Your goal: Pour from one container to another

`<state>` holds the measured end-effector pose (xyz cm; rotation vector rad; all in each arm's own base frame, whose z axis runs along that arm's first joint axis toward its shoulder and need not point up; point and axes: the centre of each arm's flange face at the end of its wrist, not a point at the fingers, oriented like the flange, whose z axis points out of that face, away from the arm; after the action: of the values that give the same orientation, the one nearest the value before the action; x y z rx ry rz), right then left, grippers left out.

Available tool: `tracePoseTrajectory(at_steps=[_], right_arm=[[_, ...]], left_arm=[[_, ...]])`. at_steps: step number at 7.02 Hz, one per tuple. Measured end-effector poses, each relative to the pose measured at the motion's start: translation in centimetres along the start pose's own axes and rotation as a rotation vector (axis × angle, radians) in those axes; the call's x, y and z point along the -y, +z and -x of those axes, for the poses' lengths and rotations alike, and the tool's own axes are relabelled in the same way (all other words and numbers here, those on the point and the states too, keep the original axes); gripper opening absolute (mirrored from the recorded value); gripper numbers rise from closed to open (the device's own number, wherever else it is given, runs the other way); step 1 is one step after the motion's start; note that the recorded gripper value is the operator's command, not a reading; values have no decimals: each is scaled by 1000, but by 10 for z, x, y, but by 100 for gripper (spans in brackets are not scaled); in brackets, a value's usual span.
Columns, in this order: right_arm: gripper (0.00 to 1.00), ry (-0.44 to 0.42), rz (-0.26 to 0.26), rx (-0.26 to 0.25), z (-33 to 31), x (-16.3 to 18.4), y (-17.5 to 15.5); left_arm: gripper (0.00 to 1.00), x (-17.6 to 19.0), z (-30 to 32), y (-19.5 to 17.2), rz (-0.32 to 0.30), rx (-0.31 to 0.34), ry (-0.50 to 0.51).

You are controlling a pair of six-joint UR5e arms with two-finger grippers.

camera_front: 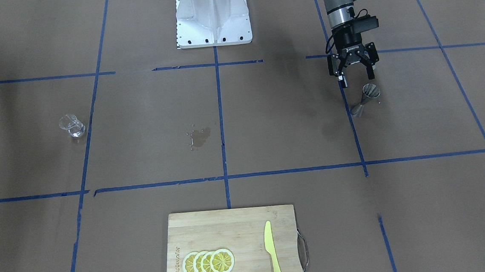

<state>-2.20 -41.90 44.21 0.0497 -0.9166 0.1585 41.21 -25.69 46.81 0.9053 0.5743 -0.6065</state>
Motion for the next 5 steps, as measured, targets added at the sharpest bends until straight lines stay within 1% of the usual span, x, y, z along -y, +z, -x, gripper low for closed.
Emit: tracePoseTrajectory(at_steps=[2, 4, 5], right_arm=[[100, 22, 43, -17, 35, -29, 11], [100, 23, 70, -57, 53, -50, 25], [100, 33, 81, -65, 64, -59, 30]], left_arm=[[100, -10, 1, 10, -50, -1, 17], [100, -29, -17, 20, -67, -4, 19], [100, -36, -24, 25, -71, -3, 20]])
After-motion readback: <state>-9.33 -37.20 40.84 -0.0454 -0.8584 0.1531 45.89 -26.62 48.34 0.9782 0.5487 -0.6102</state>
